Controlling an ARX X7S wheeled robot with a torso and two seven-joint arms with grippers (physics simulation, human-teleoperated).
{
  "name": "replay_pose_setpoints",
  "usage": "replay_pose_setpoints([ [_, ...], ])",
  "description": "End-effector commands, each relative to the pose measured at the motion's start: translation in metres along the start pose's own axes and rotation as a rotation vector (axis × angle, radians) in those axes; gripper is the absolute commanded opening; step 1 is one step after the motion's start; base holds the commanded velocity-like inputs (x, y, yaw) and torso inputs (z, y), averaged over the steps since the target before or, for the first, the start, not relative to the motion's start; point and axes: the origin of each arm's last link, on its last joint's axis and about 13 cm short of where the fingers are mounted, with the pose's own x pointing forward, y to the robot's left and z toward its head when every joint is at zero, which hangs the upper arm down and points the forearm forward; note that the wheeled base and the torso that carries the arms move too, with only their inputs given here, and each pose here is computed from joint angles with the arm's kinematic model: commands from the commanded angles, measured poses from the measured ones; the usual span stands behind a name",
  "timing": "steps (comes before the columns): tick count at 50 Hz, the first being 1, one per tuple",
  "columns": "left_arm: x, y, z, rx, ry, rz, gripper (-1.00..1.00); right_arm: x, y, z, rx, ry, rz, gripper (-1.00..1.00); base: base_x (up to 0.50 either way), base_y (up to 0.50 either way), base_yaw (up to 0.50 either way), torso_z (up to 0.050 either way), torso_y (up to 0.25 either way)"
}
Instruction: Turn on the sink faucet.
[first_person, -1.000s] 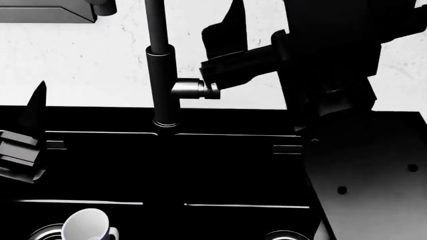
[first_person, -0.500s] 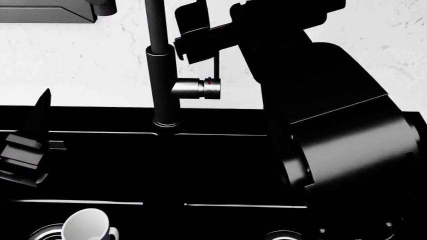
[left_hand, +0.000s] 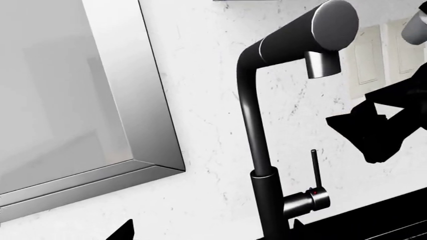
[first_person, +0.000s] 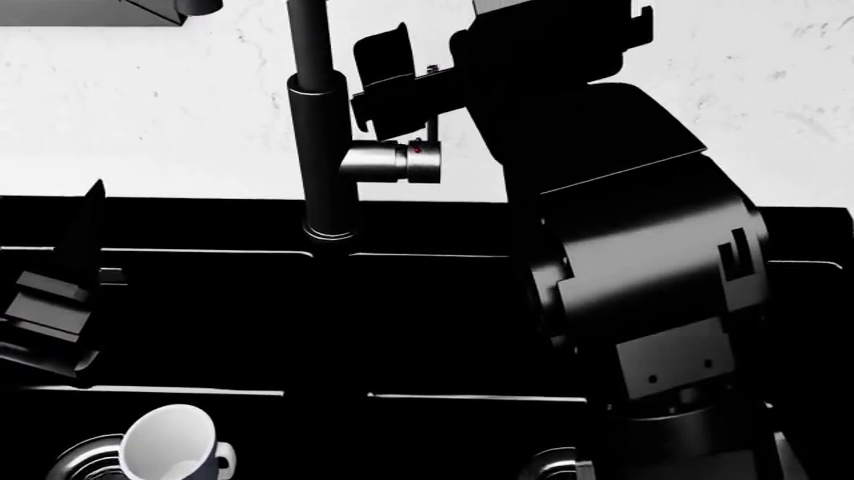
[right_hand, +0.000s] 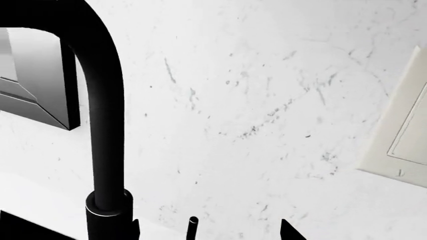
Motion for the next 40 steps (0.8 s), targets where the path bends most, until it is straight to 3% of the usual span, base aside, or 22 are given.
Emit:
replay_pose_setpoints([
  [1, 0.000, 0.000, 0.000, 0.010, -0.008, 0.006, 1.00, 0.008, 0.000, -0.002, 0.003, 0.024, -0.003, 1.00, 0.00, 0.00, 0.00, 0.035, -0.162],
  [7, 0.000, 0.000, 0.000, 0.008, -0.019, 0.002, 1.00, 0.010, -0.001, 0.000, 0.006, 0.024, 0.003, 1.00, 0.00, 0.00, 0.00, 0.035, -0.164],
  [24, 0.001, 0.000, 0.000, 0.036, -0.028, -0.022, 1.00, 0.029, -0.006, 0.001, 0.039, 0.043, -0.018, 1.00, 0.00, 0.00, 0.00, 0.005, -0.023],
  [31, 0.001, 0.000, 0.000, 0.031, -0.035, -0.030, 1.00, 0.032, -0.007, 0.002, 0.033, 0.047, -0.019, 1.00, 0.00, 0.00, 0.00, 0.032, -0.136],
  [40, 0.001, 0.000, 0.000, 0.031, -0.046, -0.057, 1.00, 0.040, -0.007, -0.003, 0.011, 0.070, -0.024, 1.00, 0.00, 0.00, 0.00, 0.000, 0.000],
])
